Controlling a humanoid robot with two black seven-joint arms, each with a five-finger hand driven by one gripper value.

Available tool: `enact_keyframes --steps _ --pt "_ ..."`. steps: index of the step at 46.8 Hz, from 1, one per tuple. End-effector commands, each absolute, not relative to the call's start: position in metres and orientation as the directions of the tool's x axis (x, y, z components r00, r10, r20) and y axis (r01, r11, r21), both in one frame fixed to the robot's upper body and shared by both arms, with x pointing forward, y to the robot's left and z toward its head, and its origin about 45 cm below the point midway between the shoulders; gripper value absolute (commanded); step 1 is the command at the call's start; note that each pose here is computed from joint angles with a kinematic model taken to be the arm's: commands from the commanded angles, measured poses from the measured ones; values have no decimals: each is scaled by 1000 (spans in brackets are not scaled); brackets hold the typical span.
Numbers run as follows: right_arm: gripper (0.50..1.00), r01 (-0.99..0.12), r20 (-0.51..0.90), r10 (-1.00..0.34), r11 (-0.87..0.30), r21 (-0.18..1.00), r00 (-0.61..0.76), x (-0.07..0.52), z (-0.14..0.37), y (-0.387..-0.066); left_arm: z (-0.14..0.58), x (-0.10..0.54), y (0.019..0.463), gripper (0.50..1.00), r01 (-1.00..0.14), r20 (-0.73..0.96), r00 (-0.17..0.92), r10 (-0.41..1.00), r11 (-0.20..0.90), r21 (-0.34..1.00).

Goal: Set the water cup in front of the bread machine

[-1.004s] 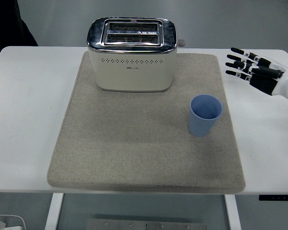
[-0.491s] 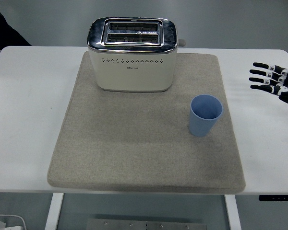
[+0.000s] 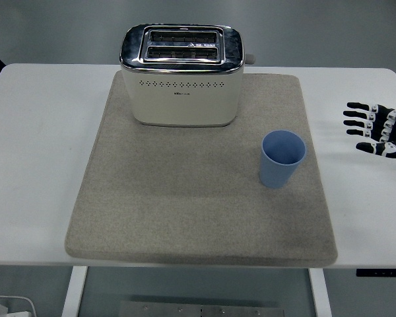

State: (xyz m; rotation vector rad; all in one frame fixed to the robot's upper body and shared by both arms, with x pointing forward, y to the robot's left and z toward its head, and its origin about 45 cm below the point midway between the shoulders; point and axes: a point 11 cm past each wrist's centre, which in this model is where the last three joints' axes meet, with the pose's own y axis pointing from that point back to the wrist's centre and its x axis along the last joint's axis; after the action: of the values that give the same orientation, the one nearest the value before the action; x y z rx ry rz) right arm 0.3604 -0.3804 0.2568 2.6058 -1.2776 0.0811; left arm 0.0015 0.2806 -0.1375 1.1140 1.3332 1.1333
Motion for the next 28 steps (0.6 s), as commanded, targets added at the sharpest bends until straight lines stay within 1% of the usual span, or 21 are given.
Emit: enact_keyframes --steps 1,11,18,28 --pt "924 -783 188 -760 -599 171 622 357 253 -378 -138 2 281 1000 33 -128 -55 990 130 991" --pt "923 -780 192 -756 -611 134 625 348 246 -363 -138 2 281 1000 33 -128 -55 990 130 991" --pt "924 -780 207 -753 -612 130 625 346 234 -352 -138 1 281 1000 34 -128 -55 990 130 991" --pt "921 -783 186 -761 -612 114 622 344 222 -336 -138 2 281 1000 33 -128 -55 990 130 991"
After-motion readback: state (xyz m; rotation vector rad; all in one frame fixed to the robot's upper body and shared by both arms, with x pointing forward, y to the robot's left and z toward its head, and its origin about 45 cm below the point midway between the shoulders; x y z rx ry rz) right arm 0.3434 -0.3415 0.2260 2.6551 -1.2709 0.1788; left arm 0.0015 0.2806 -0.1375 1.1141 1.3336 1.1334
